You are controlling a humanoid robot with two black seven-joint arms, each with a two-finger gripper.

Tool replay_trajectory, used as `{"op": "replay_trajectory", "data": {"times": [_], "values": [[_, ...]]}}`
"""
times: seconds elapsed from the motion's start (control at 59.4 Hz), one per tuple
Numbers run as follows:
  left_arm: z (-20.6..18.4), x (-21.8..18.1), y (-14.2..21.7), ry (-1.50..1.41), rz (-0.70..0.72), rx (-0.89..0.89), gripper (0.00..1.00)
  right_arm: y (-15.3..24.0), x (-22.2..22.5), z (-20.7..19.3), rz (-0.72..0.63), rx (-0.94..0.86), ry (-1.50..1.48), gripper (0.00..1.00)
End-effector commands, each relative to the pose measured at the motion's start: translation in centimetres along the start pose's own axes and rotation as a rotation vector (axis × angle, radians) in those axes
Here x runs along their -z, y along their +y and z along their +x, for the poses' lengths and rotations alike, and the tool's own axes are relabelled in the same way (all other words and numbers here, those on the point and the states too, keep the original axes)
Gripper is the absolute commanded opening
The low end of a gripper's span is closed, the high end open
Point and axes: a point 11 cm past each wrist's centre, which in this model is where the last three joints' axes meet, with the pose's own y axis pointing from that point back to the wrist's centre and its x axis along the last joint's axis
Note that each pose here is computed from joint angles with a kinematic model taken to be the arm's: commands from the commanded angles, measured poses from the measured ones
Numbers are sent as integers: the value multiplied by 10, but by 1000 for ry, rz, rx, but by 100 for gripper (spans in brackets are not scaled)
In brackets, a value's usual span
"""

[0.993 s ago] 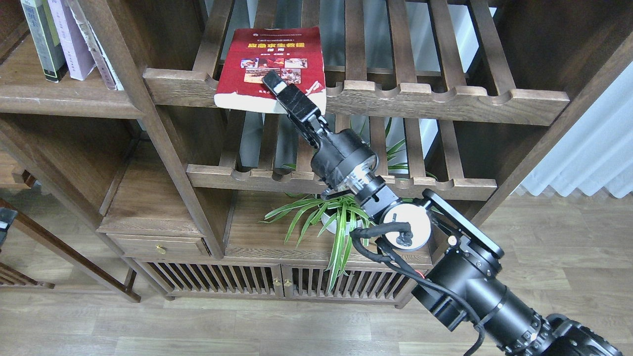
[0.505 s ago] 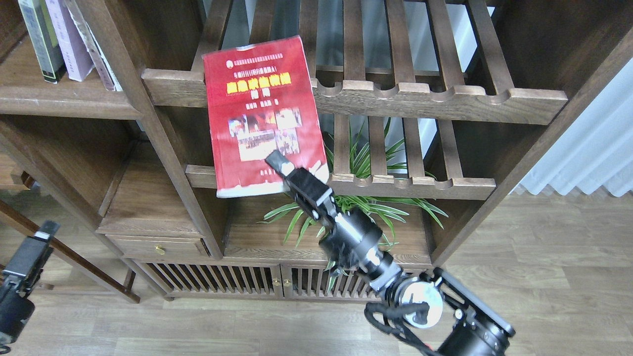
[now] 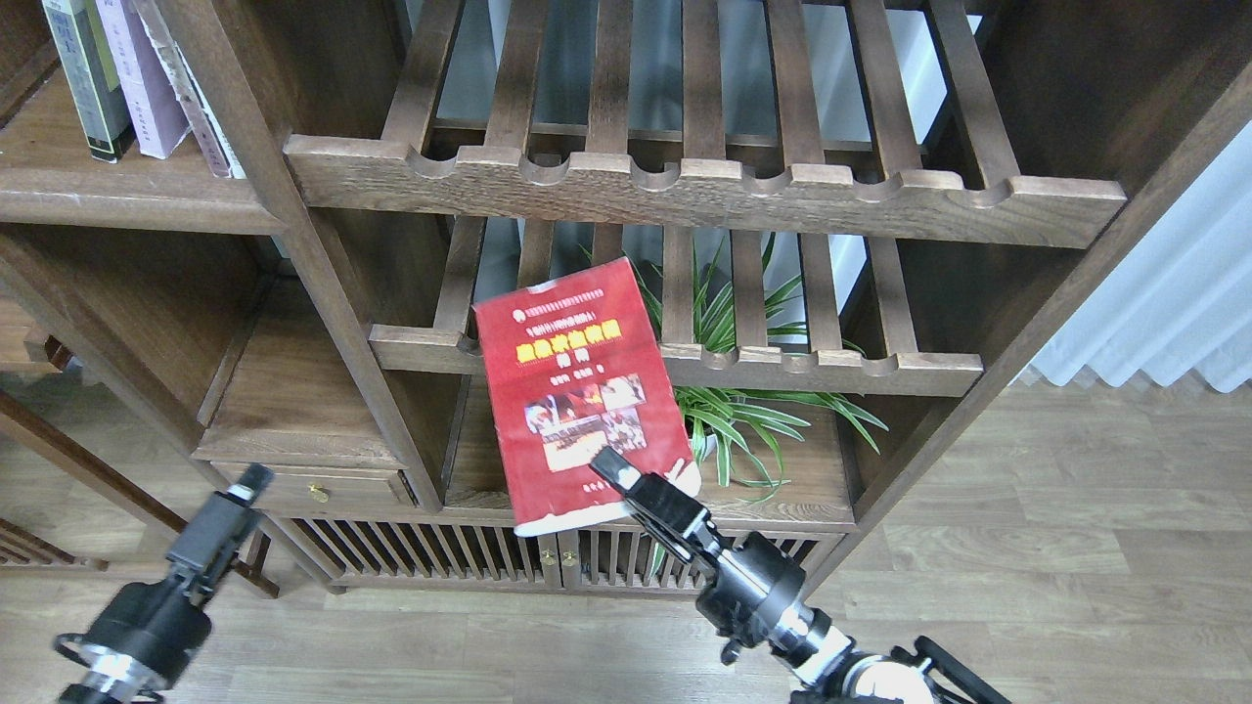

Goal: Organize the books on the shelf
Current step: 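Tip the red book off the shelf and lower it with the right gripper, then grasp the red book with the left gripper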

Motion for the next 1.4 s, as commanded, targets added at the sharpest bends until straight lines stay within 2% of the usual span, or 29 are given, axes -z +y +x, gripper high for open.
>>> {"op": "replay_trajectory", "data": {"times": [0.0,0.168,0.286,0.437,0.538,0.622,0.656,0.673,0.69,0.723,0.774,0.925,1.161,1.178,1.279,1.329,1.346,1.379], "values": [[-10,33,-11,92,58,40,99,7,-11,24,-45,-73,-25,4],[-22,66,-21,165,114,76,99,-1,-36,23,-102,-64,-68,4],[-32,90,-31,170,168,101,99,-7,-71,14,-198,-35,-88,4],[-36,99,-37,170,196,111,97,-6,-80,11,-224,-30,-89,4],[-37,99,-39,168,200,115,92,-3,-90,12,-254,-35,-81,4],[-37,108,-39,173,225,114,78,0,-96,12,-274,-39,-70,4],[-37,112,-38,176,237,113,65,1,-97,13,-277,-42,-68,4],[-37,114,-38,180,243,112,52,2,-98,13,-277,-44,-70,4],[-37,115,-38,184,244,110,49,2,-99,13,-279,-45,-71,4],[-35,117,-36,194,254,101,26,2,-99,14,-280,-47,-70,4],[-36,122,-35,211,268,101,7,2,-98,14,-275,-47,-69,6],[-34,120,-33,192,289,96,3,2,-95,14,-265,-46,-69,6],[-14,80,-15,91,283,32,1,1,-94,11,-259,-38,-69,6],[-9,67,-9,57,279,12,1,2,-94,11,-259,-39,-70,6],[-6,58,-3,36,277,-3,0,1,-93,11,-258,-39,-68,6],[-6,53,-3,31,267,-3,0,1,-93,11,-255,-39,-67,11],[-8,49,-3,26,256,1,0,1,-93,11,-255,-39,-67,17],[-8,45,-3,22,249,1,0,1,-93,11,-256,-38,-65,22]]}}
